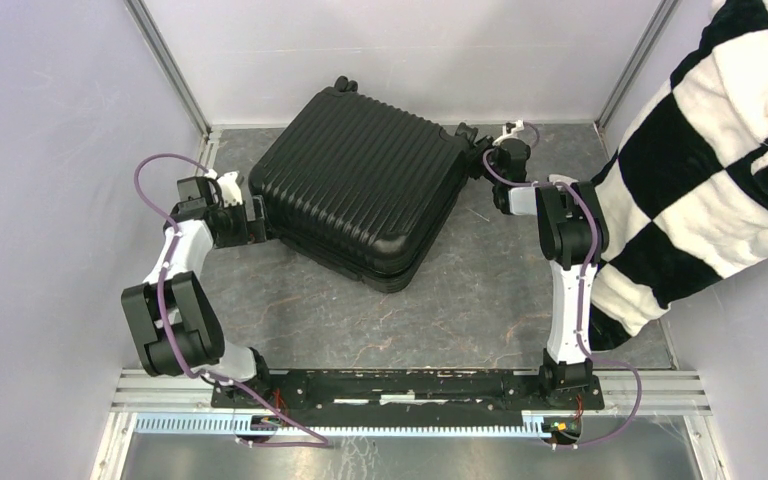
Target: Pack the luggage
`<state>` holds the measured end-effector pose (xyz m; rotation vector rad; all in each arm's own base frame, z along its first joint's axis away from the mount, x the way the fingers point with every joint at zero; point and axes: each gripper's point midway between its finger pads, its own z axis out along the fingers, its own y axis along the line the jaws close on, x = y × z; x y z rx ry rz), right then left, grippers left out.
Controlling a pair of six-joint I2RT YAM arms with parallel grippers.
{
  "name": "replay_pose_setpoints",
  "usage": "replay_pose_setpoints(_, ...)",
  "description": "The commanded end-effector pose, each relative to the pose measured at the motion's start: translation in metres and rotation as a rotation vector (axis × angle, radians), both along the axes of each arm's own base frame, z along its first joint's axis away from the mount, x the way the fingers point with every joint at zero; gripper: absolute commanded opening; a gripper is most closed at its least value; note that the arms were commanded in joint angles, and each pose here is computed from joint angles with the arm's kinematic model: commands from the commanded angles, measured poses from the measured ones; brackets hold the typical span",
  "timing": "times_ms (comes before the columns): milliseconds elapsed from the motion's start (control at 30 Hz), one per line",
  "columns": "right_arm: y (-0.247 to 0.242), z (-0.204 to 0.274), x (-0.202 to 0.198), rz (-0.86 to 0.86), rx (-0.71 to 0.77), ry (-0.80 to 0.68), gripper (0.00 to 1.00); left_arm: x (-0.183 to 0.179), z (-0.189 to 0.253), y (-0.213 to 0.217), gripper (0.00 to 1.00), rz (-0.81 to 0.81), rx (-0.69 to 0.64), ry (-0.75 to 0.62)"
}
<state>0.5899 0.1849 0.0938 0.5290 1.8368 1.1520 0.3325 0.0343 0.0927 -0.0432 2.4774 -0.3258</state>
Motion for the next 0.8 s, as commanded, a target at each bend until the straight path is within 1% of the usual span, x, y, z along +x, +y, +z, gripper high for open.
replay_pose_setpoints(0,0.058,0.04,-0.065,0.212,0.037,-0.103,0.16,0.036,0.014,0.009,1.0,0.078,-0.011,-0.068)
replay_pose_setpoints(67,0.067,0.042,-0.091,0.229,0.026,-0.114,0.14,0.047,0.015,0.013,1.0,0.098,-0.005,-0.075)
replay_pose_setpoints(167,0.076,0.033,-0.142,0.249,-0.01,-0.103,0.12,0.066,0.01,0.02,1.0,0.124,-0.002,-0.055)
replay_pose_setpoints(200,0.083,0.025,-0.166,0.271,-0.03,-0.094,0.12,0.074,0.009,0.023,1.0,0.141,-0.002,-0.046)
replay_pose_setpoints(300,0.105,0.015,-0.22,0.363,-0.097,-0.1,0.11,0.102,0.008,0.031,1.0,0.17,-0.012,-0.026)
replay_pose_setpoints(367,0.126,0.008,-0.261,0.453,-0.135,-0.106,0.11,0.126,0.017,0.037,1.0,0.177,-0.015,-0.037)
replay_pose_setpoints(400,0.129,0.002,-0.276,0.476,-0.156,-0.096,0.11,0.131,0.013,0.039,1.0,0.184,-0.019,-0.018)
replay_pose_setpoints(433,0.13,0.0,-0.286,0.491,-0.172,-0.099,0.11,0.145,0.022,0.044,1.0,0.192,-0.013,-0.036)
replay_pose_setpoints(467,0.126,-0.005,-0.292,0.491,-0.186,-0.089,0.11,0.148,0.016,0.048,1.0,0.21,-0.006,-0.011)
replay_pose_setpoints(500,0.118,-0.009,-0.294,0.467,-0.2,-0.068,0.11,0.157,0.025,0.055,1.0,0.228,0.007,-0.019)
replay_pose_setpoints(567,0.095,-0.012,-0.287,0.387,-0.222,-0.047,0.1,0.159,0.027,0.057,1.0,0.245,-0.018,0.004)
replay_pose_setpoints(667,0.064,-0.006,-0.268,0.306,-0.247,-0.046,0.1,0.149,0.035,0.051,1.0,0.23,-0.039,-0.007)
replay_pose_setpoints(767,0.029,0.006,-0.24,0.194,-0.304,-0.061,0.1,0.134,0.043,0.051,1.0,0.208,-0.014,-0.011)
